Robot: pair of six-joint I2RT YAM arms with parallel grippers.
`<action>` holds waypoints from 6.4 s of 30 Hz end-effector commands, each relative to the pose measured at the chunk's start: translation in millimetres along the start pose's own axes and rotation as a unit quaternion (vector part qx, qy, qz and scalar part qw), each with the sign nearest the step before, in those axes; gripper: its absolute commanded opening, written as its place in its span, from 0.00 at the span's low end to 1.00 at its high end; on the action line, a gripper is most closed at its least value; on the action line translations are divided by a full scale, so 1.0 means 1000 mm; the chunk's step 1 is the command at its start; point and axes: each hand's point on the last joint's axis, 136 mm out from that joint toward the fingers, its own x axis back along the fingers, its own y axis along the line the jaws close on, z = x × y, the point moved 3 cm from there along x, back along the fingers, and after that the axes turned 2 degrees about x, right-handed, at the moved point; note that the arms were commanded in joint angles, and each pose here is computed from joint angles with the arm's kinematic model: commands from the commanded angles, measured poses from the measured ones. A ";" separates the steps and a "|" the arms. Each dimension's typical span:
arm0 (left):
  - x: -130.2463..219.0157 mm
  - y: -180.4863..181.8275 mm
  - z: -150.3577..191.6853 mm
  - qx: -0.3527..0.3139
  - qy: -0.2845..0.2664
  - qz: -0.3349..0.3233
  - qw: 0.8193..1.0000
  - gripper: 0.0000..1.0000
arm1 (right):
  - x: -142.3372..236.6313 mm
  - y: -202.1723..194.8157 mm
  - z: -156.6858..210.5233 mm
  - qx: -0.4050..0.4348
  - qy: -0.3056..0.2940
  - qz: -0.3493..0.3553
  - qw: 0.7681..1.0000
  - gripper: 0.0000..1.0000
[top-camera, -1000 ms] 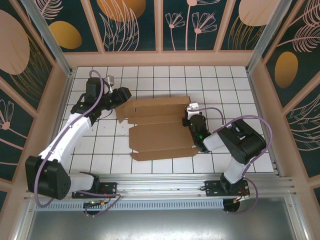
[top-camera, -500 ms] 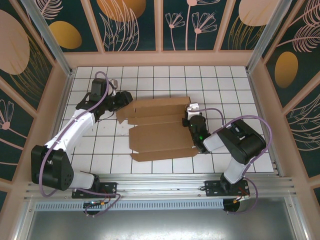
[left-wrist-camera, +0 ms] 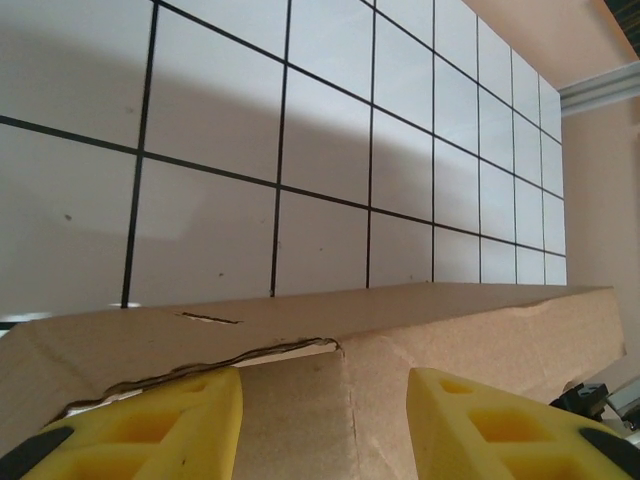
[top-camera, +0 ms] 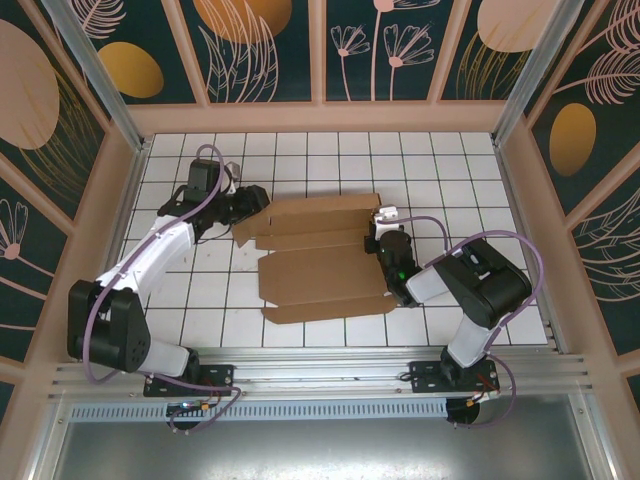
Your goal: Fold the paper box
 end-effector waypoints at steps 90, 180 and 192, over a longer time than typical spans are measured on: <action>-0.023 0.104 0.038 0.099 -0.103 -0.057 0.988 0.16 | -0.016 -0.015 0.006 -0.054 0.067 0.035 0.996 0.00; -0.122 0.064 0.019 0.022 0.014 -0.035 0.999 0.37 | -0.022 0.001 0.000 -0.042 0.078 0.009 0.996 0.00; -0.138 0.074 0.042 0.051 0.045 -0.012 0.998 0.37 | -0.023 0.003 0.004 -0.042 0.086 0.007 0.995 0.00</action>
